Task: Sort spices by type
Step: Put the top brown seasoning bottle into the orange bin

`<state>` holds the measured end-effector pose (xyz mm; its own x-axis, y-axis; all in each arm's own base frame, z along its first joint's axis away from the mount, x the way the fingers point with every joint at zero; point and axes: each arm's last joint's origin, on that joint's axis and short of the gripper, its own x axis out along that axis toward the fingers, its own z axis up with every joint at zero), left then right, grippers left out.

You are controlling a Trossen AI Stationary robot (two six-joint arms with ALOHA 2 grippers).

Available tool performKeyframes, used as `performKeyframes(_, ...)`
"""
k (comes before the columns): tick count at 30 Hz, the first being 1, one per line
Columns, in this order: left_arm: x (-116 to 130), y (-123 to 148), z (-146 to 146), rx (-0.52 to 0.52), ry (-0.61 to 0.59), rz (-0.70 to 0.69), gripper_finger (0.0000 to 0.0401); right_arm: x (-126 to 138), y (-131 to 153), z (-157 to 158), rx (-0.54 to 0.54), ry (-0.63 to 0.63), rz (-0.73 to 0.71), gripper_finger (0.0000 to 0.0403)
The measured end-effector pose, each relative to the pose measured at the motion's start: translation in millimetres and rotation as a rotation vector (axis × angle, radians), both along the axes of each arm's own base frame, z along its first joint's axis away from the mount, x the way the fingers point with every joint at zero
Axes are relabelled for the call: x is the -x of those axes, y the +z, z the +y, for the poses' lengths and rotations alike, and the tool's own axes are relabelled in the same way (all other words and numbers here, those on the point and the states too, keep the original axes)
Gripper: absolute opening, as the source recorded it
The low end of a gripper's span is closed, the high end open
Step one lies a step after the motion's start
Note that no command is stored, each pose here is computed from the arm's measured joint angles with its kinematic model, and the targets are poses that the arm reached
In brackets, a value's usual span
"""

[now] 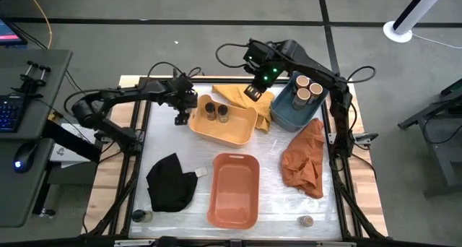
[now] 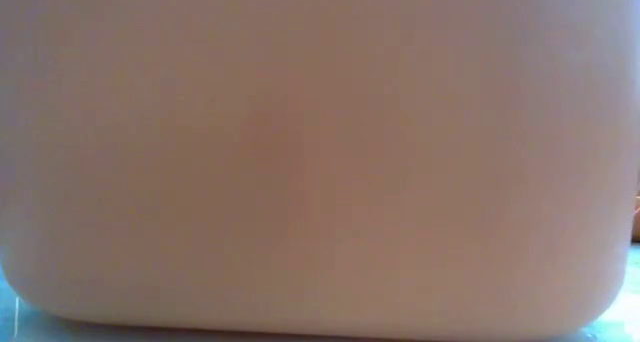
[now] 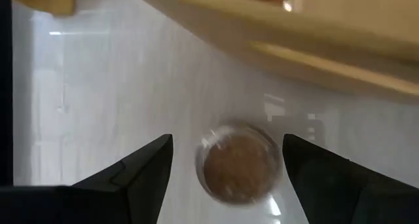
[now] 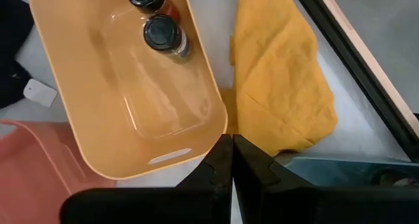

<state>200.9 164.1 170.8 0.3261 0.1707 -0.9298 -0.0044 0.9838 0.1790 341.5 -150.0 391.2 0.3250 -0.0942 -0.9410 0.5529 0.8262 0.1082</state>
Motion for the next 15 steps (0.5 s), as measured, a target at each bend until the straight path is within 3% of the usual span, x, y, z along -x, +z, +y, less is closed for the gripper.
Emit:
performKeyframes(6, -1.0, -13.6, 1.2, 0.047, 0.029, 0.059, 0.0259, -1.9, 0.0, 4.4, -0.002, 0.008, 0.0, 0.0)
performKeyframes(9, 0.7, -13.4, -0.3, 0.063, 0.049, 0.07, 0.021, 0.6, 3.0, 5.3, 0.007, 0.007, -0.006, 0.0)
performKeyframes(12, 2.0, -7.7, -1.1, 0.063, 0.103, 0.048, 0.0133, 7.1, 10.8, 7.0, 0.036, -0.002, -0.018, 0.0)
performKeyframes(15, 4.4, 4.9, -3.0, 0.047, 0.152, -0.002, 0.0117, 17.6, 21.5, 7.0, 0.068, -0.02, -0.037, 0.0)
